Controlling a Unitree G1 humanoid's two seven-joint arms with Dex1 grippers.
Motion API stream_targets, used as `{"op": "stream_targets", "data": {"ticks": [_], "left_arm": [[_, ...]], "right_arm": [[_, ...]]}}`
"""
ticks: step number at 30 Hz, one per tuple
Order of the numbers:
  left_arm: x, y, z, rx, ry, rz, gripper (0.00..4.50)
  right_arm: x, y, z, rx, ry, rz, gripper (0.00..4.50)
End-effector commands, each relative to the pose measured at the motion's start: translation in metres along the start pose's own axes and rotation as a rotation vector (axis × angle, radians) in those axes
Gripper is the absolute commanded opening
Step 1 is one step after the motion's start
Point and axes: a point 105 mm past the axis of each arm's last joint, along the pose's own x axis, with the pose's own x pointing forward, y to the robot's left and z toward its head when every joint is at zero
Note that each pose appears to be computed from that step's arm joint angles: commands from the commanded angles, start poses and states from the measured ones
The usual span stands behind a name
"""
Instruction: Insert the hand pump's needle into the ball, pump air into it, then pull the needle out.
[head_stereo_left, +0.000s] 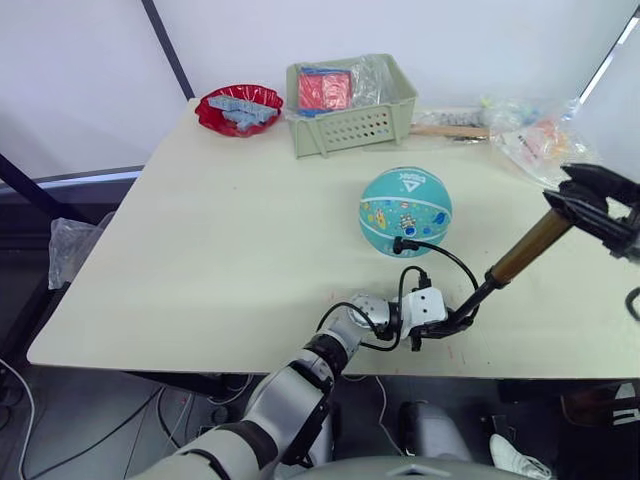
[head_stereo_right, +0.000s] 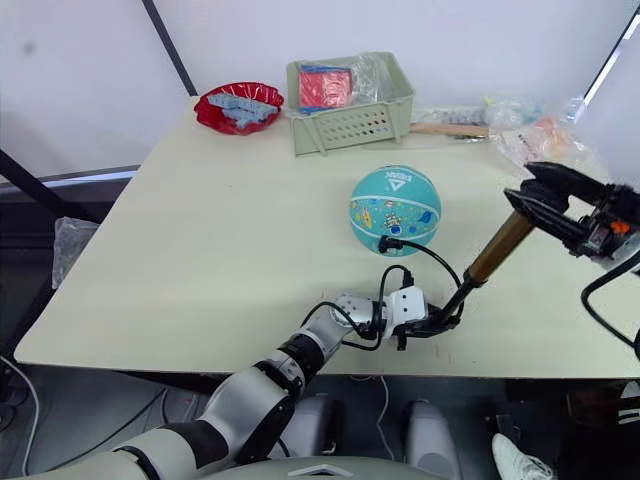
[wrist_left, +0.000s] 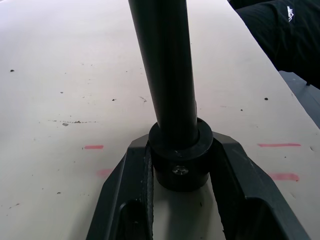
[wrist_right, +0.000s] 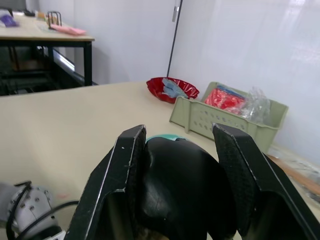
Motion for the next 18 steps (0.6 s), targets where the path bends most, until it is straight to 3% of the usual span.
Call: {"op": "stream_targets", "data": {"ticks": [1, 7, 14, 18], "left_arm": [[-0.007, -0.025, -0.041, -0.064, 0.15, -0.084, 1.08], [-0.007, -0.025, -0.041, -0.066, 0.148, -0.077, 1.08], [-0.006, -0.024, -0.039, -0.061, 0.145, -0.079, 1.08], [-0.007, -0.023, -0.039, -0.059, 0.145, -0.078, 1.08]], "right_arm": [[-0.003, 0.005, -0.032, -0.017, 0.106, -0.017, 1.6], [0.004, 0.021, -0.073, 0.062, 0.12, -0.046, 1.6], [-0.005, 0.039, -0.132, 0.053, 0.271, -0.06, 1.6], [-0.006, 0.048, -0.141, 0.051, 0.286, -0.051, 1.6]]}}
